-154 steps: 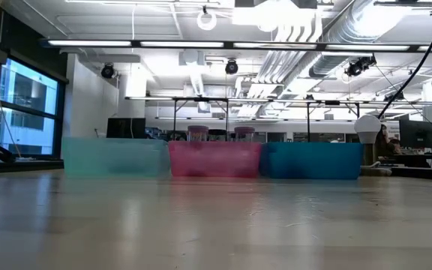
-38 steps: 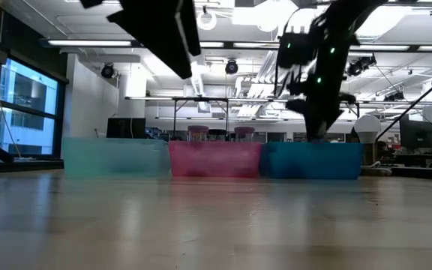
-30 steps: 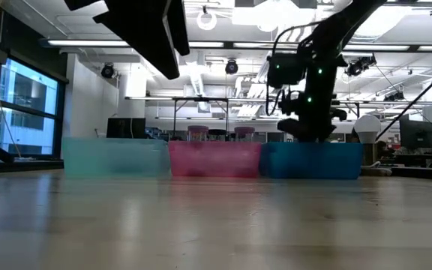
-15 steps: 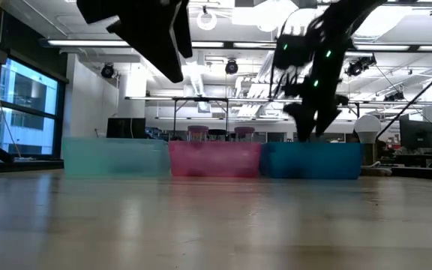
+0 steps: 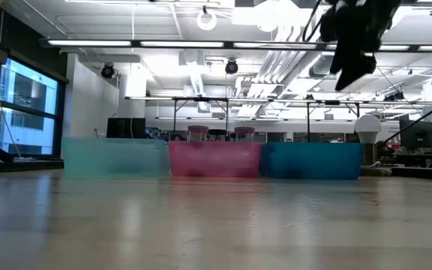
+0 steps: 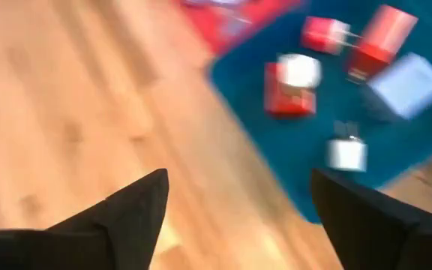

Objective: Pick & Place Office items
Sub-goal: Return to Home Position

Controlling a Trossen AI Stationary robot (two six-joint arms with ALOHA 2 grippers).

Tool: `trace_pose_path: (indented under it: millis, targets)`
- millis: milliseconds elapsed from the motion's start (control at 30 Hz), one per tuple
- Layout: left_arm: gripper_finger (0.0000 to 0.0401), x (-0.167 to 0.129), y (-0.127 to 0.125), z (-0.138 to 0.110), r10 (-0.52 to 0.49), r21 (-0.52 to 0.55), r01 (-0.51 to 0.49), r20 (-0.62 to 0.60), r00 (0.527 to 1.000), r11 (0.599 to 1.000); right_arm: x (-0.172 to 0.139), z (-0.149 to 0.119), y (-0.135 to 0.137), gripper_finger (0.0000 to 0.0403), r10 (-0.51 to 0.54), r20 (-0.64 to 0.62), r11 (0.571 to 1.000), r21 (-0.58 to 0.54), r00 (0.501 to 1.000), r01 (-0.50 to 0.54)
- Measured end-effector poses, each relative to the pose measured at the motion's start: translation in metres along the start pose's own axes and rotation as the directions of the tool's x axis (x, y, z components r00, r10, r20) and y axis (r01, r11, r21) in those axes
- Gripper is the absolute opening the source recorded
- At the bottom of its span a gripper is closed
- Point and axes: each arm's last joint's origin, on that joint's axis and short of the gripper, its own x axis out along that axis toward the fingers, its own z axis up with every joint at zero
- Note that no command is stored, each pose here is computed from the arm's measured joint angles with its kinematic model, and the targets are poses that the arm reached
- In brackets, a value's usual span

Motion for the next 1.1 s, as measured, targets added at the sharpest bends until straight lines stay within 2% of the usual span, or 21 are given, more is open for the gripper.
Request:
trace_pose_path:
  millis: [100,200,300,433,500,567,633,767,933,1100]
  targets:
    - [0.0291,-0.012,0.016,-0.005,-0.044,-0.019,0.044,0.014,0.999,0.999,-0.006,-0.004,0.006,0.029,0.148,0.036,0.988,-0.051,0.988,-0.146]
    - [0.0249,-0.021,0.029,-0.01,-0.061,-0.018,0.061,0.04,0.997,0.998,-0.002,-0.006,0.012,0.0255,0.258,0.042,0.964,-0.081,0.965,-0.254]
    - [0.0193,-0.03,0.042,-0.017,-0.081,-0.029,0.083,0.06,0.995,0.996,0.002,-0.006,0.017,0.0205,0.296,0.059,0.95,-0.124,0.953,-0.287]
    - [0.0101,-0.038,0.059,-0.033,-0.192,-0.035,0.193,0.034,0.981,0.981,0.004,-0.002,0.028,0.0113,0.378,0.085,0.913,-0.196,0.922,-0.357]
    - [0.0054,-0.039,0.069,-0.042,-0.204,-0.059,0.205,0.031,0.979,0.977,0.003,-0.001,0.034,0.006,0.396,0.11,0.905,-0.218,0.912,-0.366]
    - [0.003,-0.039,0.08,-0.054,-0.194,-0.091,0.196,0.033,0.981,0.976,0.002,-0.001,0.039,0.0017,0.399,0.133,0.902,-0.238,0.907,-0.362]
    - [0.003,-0.038,0.09,-0.064,-0.187,-0.132,0.189,0.032,0.982,0.973,0.001,-0.002,0.044,0.0008,0.403,0.143,0.9,-0.243,0.904,-0.363]
    - [0.0054,-0.034,0.101,-0.078,-0.18,-0.204,0.181,0.021,0.983,0.962,0.0,-0.005,0.05,0.0003,0.375,0.158,0.914,-0.227,0.913,-0.336]
    - [0.0071,-0.028,0.098,-0.084,-0.206,-0.264,0.194,-0.02,0.978,0.945,-0.001,-0.01,0.058,0.0002,0.379,0.146,0.909,-0.241,0.914,-0.339]
    - [0.0071,-0.015,0.092,-0.09,-0.206,-0.266,0.178,-0.08,0.975,0.947,-0.006,-0.016,0.067,0.0002,0.413,0.145,0.888,-0.284,0.899,-0.362]
